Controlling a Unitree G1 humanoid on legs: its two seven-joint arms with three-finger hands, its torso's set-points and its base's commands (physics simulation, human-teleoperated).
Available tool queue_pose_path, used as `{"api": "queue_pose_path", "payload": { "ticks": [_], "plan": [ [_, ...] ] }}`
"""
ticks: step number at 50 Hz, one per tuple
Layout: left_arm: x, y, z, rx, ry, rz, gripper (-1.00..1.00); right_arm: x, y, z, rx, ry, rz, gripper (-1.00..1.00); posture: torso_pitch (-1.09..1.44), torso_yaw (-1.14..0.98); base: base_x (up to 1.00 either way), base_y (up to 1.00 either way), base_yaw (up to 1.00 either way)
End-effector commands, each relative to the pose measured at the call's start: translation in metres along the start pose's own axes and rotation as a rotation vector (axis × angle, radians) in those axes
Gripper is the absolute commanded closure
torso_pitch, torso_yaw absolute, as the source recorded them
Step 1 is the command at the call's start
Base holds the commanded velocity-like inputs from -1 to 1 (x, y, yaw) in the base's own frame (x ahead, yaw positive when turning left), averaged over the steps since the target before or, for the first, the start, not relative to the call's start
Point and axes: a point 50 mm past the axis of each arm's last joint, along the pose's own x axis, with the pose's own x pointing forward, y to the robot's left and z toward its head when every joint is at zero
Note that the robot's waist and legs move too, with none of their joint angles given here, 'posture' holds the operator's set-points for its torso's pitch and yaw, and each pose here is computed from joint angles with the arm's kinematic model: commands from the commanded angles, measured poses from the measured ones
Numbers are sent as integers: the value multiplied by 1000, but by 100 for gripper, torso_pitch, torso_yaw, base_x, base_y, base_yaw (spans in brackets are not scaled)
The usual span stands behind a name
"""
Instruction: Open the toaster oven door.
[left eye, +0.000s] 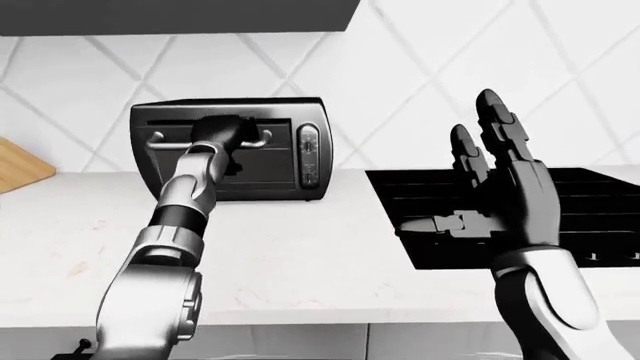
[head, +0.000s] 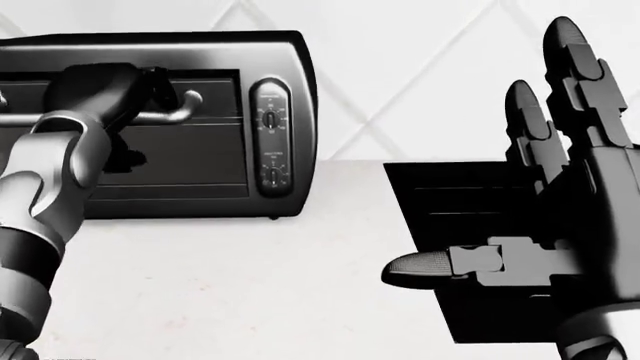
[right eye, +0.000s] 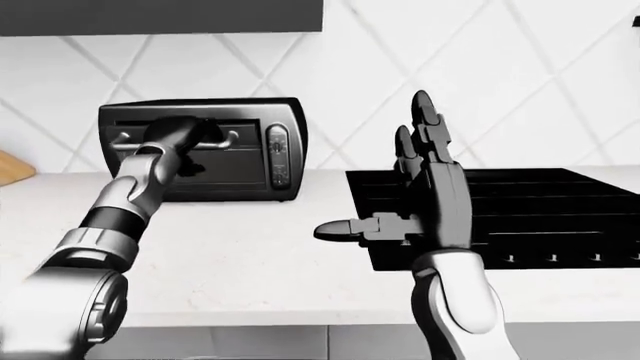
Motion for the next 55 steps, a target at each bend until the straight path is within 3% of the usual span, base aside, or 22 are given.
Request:
{"api": "queue_pose_path", "payload": {
  "ticks": [1,16,22,33,43,55],
  "plan": [
    [-2,-9,-3,18,12,-74,-1,0,2,9,0,-57,9,-100,-55,0,0,0,0],
    [-20,-14,-9,-6,7,-56,6,-1,2,10,1,-56,9,-100,-55,0,0,0,0],
    [-38,-15,-11,-18,6,-43,8,-1,1,10,1,-56,6,-100,-55,0,0,0,0],
    [-57,1,-7,-21,-6,5,10,-2,2,13,0,-57,8,-100,-55,0,0,0,0],
    [-69,-14,-2,-20,-27,-34,21,-2,1,12,1,-56,4,-100,-55,0,0,0,0],
    [-92,-16,-2,-31,-30,-48,33,-1,0,10,1,-57,3,-100,-55,0,0,0,0]
  ]
}}
